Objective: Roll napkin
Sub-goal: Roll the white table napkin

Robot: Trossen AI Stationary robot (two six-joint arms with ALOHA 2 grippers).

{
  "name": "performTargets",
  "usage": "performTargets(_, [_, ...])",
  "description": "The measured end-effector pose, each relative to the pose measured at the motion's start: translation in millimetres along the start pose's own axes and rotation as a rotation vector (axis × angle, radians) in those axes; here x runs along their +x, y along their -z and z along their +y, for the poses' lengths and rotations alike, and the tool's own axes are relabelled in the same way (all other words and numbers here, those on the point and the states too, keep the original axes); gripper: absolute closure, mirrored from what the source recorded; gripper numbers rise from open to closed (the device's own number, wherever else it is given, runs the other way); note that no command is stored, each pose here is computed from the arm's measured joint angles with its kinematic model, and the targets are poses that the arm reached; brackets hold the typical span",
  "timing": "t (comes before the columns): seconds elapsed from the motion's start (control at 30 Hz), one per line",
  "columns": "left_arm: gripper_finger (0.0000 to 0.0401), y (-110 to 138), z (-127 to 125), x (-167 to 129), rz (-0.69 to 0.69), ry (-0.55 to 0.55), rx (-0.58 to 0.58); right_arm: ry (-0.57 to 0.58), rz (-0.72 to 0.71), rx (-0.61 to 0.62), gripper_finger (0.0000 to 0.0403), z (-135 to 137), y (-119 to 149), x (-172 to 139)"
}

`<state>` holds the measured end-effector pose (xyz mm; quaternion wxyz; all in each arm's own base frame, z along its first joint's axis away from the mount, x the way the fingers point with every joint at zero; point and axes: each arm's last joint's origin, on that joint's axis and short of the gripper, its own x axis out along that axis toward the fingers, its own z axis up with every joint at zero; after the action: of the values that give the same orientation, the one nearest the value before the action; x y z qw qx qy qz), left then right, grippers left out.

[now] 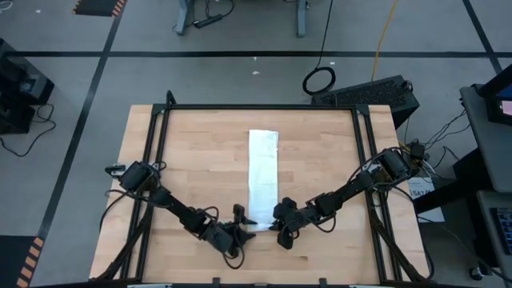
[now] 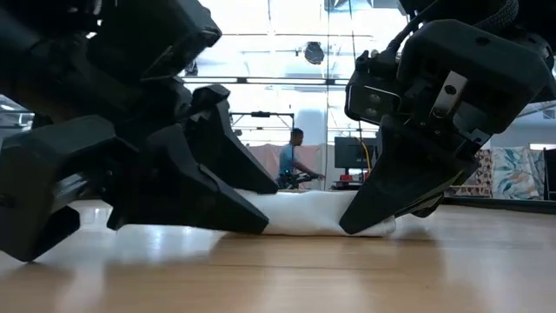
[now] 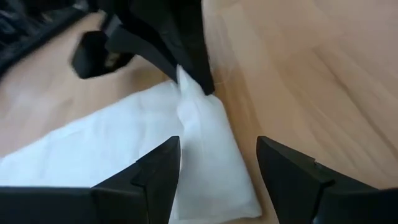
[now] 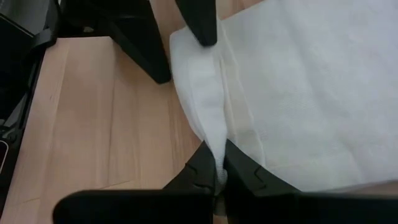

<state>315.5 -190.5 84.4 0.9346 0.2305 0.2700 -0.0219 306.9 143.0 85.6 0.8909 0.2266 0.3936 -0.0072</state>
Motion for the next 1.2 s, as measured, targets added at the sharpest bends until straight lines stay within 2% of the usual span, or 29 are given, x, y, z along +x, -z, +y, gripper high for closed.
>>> performTargets(0.13, [0.0184,1,2,2,0.006,0.037,-0.01,0.0,0.0,0.0,0.0399,0,0,0])
performTargets(0.3, [0.0184,-4,0,-8,0.002,-0.072,0.058,0.0,0.0,0.001,0.0399,0,0,0])
performTargets(0.37, [0.0184,-8,-3,-15,-0.012,-0.066,0.082,0.0,0.0,0.001,0.0399,0,0,0])
performTargets(0.5, [0.0184,-16,-9,-22,-0.053,0.008,0.04,-0.001,-0.001,0.007,0.0399,0,0,0])
performTargets(0.6, [0.0184,-4,-10,-15,0.001,0.008,0.01,-0.001,-0.002,0.01,0.0399,-1,-1,0])
performTargets(0.73, [0.0184,0,-5,-6,0.014,-0.012,-0.036,-0.003,-0.004,0.011,0.0399,0,-1,0])
performTargets(0.9, [0.0188,3,2,1,0.029,0.024,-0.088,-0.007,-0.006,0.011,0.0399,0,-1,0])
performTargets(1.0, [0.0212,4,6,4,0.04,0.048,-0.125,-0.007,-0.006,0.013,0.0399,0,-1,0])
performTargets(1.2, [0.0301,7,15,10,0.066,0.083,-0.238,-0.013,-0.004,0.004,0.0399,0,-1,0])
